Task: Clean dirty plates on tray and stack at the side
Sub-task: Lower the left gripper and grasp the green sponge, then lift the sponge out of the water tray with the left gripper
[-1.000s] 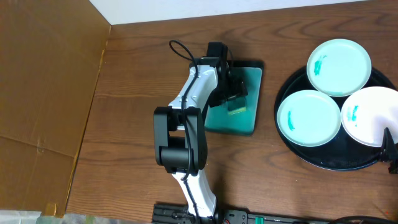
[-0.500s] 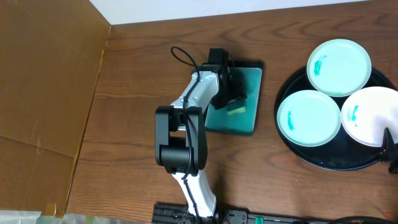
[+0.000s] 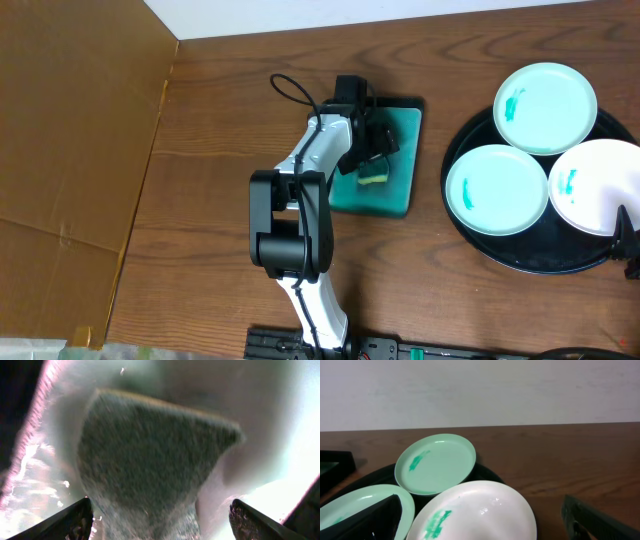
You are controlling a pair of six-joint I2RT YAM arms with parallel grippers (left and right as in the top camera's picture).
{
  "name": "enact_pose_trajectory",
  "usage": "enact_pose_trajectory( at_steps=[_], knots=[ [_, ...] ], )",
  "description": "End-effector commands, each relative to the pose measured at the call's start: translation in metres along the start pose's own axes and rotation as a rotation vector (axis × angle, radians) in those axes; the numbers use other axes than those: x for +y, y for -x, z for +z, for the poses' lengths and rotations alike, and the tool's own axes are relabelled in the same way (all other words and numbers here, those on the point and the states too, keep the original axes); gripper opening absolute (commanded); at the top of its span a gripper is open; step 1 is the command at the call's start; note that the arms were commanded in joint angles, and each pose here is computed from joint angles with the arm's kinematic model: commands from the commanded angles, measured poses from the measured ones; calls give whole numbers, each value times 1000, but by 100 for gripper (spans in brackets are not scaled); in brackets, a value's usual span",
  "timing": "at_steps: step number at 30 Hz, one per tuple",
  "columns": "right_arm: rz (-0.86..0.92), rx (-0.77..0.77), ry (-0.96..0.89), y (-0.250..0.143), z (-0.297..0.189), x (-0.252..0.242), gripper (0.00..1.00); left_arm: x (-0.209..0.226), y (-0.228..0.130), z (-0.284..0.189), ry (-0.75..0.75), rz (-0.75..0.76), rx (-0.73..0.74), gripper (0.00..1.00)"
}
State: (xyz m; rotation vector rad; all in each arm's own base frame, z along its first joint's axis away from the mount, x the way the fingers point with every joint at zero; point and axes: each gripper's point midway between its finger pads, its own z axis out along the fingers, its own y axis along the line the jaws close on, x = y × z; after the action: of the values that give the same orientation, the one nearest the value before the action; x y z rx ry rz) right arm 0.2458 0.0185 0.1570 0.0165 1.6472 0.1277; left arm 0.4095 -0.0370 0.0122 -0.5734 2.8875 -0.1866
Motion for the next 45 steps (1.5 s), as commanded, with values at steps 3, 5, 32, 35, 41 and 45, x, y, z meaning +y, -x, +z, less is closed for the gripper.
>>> enact_pose_trajectory(
  at_steps=[3,5,32,35,41,45],
  knots=[
    [-14,0,-1,-1,0,0,99,7,5,4,36,1,-26,88],
    [-14,0,-1,-1,0,0,99,7,5,4,36,1,-27,88],
    [-14,0,-1,-1,0,0,99,8,2,1,43,78,-10,8],
    [-14,0,-1,-1,0,0,99,4,7,-20,31,80,-36,7],
    [-14,0,-1,-1,0,0,99,-17,25,-95,-72,92,-184,7],
    [-14,0,-1,-1,0,0,99,-27,26,-140,-139,99,-269,7]
  ],
)
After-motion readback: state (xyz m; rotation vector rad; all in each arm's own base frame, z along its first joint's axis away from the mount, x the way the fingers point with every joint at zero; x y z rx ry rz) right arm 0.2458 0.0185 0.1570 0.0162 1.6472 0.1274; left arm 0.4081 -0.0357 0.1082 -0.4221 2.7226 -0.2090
